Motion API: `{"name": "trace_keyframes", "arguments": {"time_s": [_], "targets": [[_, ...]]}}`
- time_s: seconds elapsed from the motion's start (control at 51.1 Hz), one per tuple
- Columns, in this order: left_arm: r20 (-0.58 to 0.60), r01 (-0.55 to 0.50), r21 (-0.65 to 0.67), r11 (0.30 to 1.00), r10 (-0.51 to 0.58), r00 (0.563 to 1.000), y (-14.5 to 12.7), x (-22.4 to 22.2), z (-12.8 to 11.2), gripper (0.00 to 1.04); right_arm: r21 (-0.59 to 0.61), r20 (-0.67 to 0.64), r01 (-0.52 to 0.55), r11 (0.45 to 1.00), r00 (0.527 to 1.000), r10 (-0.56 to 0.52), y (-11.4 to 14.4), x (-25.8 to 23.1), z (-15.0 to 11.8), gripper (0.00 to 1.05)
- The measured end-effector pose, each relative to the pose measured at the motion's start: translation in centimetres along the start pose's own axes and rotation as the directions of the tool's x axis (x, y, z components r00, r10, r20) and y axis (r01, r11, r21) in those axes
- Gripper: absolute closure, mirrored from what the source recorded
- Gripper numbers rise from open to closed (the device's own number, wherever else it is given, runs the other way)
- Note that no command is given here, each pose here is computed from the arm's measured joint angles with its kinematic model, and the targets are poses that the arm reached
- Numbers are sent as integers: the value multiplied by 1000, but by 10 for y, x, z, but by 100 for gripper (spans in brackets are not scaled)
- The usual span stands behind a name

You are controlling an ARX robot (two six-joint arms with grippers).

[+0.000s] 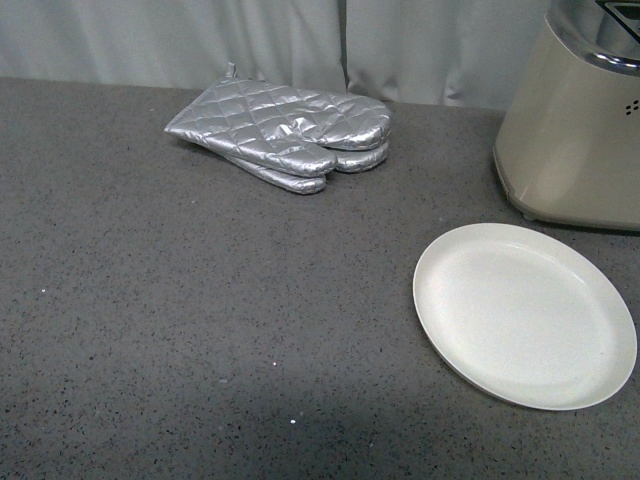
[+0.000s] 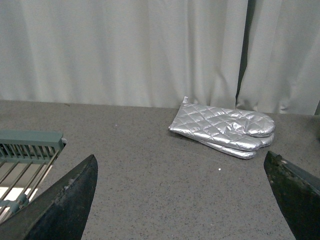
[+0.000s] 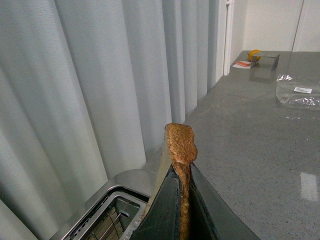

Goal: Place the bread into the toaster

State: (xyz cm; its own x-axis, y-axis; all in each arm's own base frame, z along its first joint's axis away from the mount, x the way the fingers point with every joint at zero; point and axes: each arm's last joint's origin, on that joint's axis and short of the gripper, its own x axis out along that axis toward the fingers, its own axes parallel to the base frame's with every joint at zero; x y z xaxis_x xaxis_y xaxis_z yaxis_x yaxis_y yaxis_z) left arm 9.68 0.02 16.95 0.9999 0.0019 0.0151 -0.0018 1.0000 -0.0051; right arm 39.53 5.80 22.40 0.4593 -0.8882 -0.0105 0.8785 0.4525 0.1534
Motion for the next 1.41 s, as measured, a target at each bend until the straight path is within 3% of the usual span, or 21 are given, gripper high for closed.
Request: {"name": "trace_keyframes", "arguments": {"time_s": [0.469,0.626,0.841,0.978,1.076,1.193,1.232,1.252,1.271,1.33,1.389,1.408], "targets": [[0,0,0,1000,0,1000,0,0,0,7,-59,-31,3,998,1000,-5,5,-3,-12,103],[0,0,0,1000,0,1000,0,0,0,7,-80,-45,-10,997,999,7,5,-4,-14,67],[0,0,0,1000,0,1000,0,0,0,7,-68,-48,-23,997,999,19,8,-3,-9,35],[0,0,0,1000,0,1000,0,0,0,7,-51,-52,-19,999,999,16,6,-1,5,8],[0,0,0,1000,0,1000,0,0,0,7,-6,-47,-38,999,998,38,-4,-3,20,10],[0,0,0,1000,0,1000,0,0,0,7,66,-32,-126,990,991,129,-39,-15,38,10],[0,1,0,1000,-1,1000,0,0,0,7,51,-54,-345,937,936,347,-59,-15,41,16],[0,0,0,1000,0,1000,0,0,0,7,45,-59,-504,863,861,505,-73,-17,41,22],[0,-2,0,1000,2,1000,0,0,0,7,32,-58,-591,806,804,592,-83,-20,41,25],[0,-1,0,1000,1,1000,0,0,0,7,-8,-64,-762,647,646,761,-120,-35,35,36],[0,1,0,1000,-1,1000,0,0,0,7,-41,-105,-866,498,500,860,-167,-54,20,48],[0,2,0,1000,-2,1000,0,0,0,7,-50,-125,-879,475,477,870,-180,-60,13,52]]}}
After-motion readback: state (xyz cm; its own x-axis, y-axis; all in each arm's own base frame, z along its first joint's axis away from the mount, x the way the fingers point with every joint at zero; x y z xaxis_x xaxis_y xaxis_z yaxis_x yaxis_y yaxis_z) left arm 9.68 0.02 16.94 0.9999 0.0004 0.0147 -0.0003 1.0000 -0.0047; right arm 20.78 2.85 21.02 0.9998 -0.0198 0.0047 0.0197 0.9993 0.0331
